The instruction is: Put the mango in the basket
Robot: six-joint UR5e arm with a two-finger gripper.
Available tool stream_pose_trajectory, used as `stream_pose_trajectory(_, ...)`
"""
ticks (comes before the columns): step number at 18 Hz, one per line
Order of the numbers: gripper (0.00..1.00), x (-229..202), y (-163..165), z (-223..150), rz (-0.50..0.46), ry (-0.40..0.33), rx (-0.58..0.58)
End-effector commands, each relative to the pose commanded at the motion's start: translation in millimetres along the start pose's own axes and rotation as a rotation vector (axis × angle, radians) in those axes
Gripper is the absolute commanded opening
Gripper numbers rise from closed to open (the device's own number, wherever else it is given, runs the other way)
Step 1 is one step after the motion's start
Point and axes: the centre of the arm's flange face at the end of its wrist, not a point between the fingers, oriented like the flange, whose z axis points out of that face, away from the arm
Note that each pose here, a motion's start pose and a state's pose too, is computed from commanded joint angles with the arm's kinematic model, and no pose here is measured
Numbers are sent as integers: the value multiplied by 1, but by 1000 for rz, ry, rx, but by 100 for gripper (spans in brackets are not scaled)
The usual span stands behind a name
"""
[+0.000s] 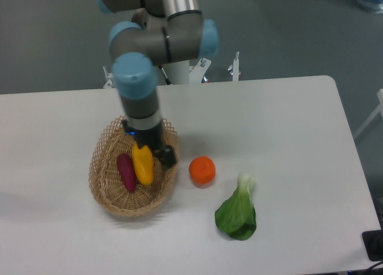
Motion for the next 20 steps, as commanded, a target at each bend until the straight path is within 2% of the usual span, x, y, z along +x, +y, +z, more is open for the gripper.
stream_pose_trajectory(4,100,-61,58,6,3,-12,-26)
stream_pose_trajectory(8,100,-118,112,11,9,25,-56)
stream_pose_trajectory(11,100,-150,147,10,-1,25,-60)
stream_pose_trajectory(15,100,-180,192,19,3,26,-70)
stream_pose_trajectory(20,100,-203,233,33,7,37,-63)
